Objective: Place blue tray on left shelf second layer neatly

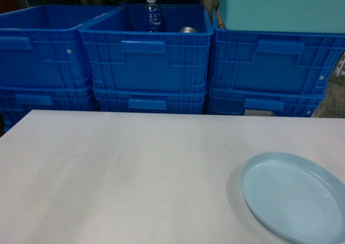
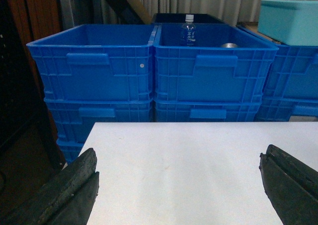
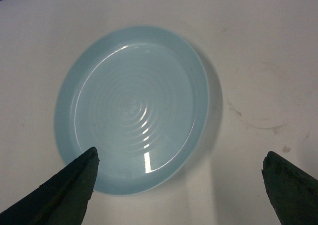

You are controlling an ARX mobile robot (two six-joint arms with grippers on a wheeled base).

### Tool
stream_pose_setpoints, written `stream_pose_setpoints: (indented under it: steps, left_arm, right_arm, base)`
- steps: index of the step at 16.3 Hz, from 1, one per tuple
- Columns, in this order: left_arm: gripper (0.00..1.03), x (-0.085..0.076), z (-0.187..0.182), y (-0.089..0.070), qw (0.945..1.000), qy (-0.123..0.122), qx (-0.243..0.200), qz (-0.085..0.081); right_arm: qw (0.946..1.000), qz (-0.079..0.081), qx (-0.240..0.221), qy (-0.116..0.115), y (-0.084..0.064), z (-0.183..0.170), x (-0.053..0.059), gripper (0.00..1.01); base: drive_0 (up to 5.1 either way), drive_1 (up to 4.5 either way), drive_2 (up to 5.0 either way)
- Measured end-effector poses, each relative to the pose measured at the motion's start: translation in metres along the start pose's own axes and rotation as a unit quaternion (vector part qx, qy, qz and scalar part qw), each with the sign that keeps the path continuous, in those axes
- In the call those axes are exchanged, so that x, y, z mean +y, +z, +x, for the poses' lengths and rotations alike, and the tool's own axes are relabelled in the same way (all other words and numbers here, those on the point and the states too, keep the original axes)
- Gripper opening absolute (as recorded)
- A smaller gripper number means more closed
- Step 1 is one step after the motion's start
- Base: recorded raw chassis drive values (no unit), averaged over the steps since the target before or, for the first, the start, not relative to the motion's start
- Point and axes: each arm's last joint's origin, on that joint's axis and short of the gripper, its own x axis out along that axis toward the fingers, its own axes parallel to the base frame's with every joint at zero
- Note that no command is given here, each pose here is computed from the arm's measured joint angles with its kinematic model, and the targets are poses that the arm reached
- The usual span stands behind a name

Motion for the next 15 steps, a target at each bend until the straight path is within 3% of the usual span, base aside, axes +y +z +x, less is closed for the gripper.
stream_pose_setpoints:
  steps: [3, 4, 5, 6, 7, 8, 10, 11, 12, 15]
  left_arm:
    - [0.98, 0.0, 0.0, 0.0, 1.0, 0.0, 0.0, 0.0]
    - [0.98, 0.0, 0.0, 0.0, 1.0, 0.0, 0.0, 0.0]
    - [0.98, 0.0, 0.0, 0.0, 1.0, 0.0, 0.0, 0.0]
    - [0.98, 0.0, 0.0, 0.0, 1.0, 0.0, 0.0, 0.0]
    - [0.98, 0.0, 0.0, 0.0, 1.0, 0.0, 0.0, 0.0]
    - [0.98, 0.0, 0.0, 0.0, 1.0, 0.001, 0.0, 0.0]
    - [0.98, 0.0, 0.0, 0.0, 1.0, 0.0, 0.0, 0.0]
    - [0.98, 0.0, 0.0, 0.0, 1.0, 0.001, 0.0, 0.0]
    - [0.98, 0.0, 0.0, 0.0, 1.0, 0.0, 0.0, 0.0]
    - [0.98, 0.0, 0.0, 0.0, 1.0, 0.0, 0.0, 0.0]
  right_arm:
    - [0.9998, 0.006, 0.017, 0.002, -0.003, 0.001, 0.002, 0.98]
    - [0.9975, 0.032, 0.061, 0.015, -0.009, 0.005, 0.004, 0.98]
    - [0.9905, 0.066, 0.116, 0.034, -0.017, 0.017, 0.009, 0.98]
    - [0.9778, 0.108, 0.172, 0.052, -0.022, 0.034, 0.012, 0.98]
    - [0.9639, 0.147, 0.213, 0.063, -0.016, 0.046, 0.013, 0.98]
    - [0.9549, 0.174, 0.231, 0.065, 0.001, 0.054, 0.012, 0.98]
    - [0.9495, 0.187, 0.247, 0.052, 0.026, 0.065, 0.007, 0.98]
    - [0.9429, 0.2, 0.265, 0.026, 0.034, 0.067, -0.006, 0.98]
    - [0.9407, 0.199, 0.274, 0.017, 0.036, 0.066, -0.012, 0.98]
    - [0.943, 0.162, 0.29, 0.021, 0.032, 0.076, -0.02, 0.98]
  base:
    - [0.0, 0.0, 0.0]
    - [0.0, 0.0, 0.0]
    - [0.0, 0.0, 0.0]
    - [0.0, 0.0, 0.0]
    - [0.0, 0.0, 0.0]
    - [0.0, 0.0, 0.0]
    - [0.0, 0.0, 0.0]
    - [0.0, 0.0, 0.0]
    - [0.0, 0.0, 0.0]
    - [0.0, 0.0, 0.0]
